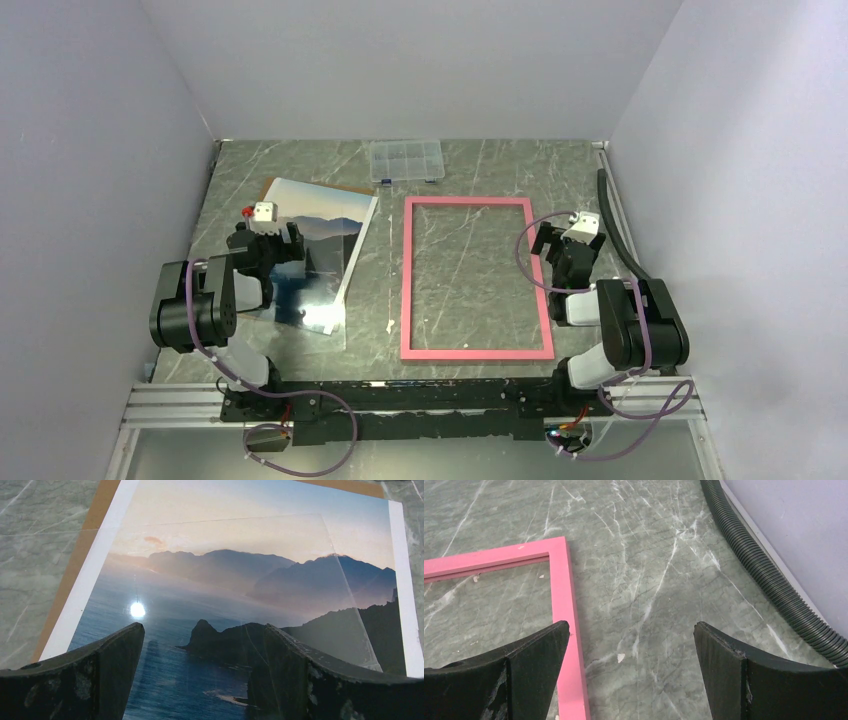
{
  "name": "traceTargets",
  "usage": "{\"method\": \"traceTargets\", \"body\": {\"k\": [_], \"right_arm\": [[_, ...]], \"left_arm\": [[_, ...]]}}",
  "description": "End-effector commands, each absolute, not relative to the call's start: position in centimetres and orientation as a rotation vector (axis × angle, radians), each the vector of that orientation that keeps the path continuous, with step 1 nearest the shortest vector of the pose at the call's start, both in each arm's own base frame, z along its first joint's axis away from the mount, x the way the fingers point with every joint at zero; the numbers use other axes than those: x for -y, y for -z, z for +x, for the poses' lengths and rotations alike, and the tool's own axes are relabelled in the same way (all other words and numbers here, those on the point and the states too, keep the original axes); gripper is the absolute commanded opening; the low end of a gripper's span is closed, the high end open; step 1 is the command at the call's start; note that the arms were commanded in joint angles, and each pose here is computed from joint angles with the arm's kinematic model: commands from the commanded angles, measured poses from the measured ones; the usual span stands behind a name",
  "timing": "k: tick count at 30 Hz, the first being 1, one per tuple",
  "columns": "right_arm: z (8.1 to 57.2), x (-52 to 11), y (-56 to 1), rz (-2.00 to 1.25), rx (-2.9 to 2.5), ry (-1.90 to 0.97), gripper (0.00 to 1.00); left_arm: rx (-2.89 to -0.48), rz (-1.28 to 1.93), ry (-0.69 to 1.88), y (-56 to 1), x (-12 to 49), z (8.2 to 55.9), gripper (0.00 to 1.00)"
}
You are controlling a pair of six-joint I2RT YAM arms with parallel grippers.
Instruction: Put the photo into the frame
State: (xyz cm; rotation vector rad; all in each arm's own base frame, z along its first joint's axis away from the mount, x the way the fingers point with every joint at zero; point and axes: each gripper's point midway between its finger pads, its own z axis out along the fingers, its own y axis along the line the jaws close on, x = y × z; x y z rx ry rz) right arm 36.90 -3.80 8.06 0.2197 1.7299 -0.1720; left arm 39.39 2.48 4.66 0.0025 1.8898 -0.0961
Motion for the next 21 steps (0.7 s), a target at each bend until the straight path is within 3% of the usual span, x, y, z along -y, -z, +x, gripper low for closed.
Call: {"method": "traceTargets", "body": {"k": [1, 15, 21], "right_arm": [[37.3, 3.6, -9.7, 0.207, -1.667, 0.159, 1.0], [37.4, 3.5, -9.6, 0.202, -1.674, 0.153, 1.0], [38.7, 3.8, -12.2, 0.225, -1.738, 0.2, 1.0]], "left_arm": [[-1.854, -0.001, 0.093, -5.6, -2.5, 39.9, 0.95], [-1.853, -0.001, 0.094, -5.6, -2.4, 39.9, 0.95], [-1.928, 0.035, 0.143, -8.8, -1.8, 40.7, 0.95]]}}
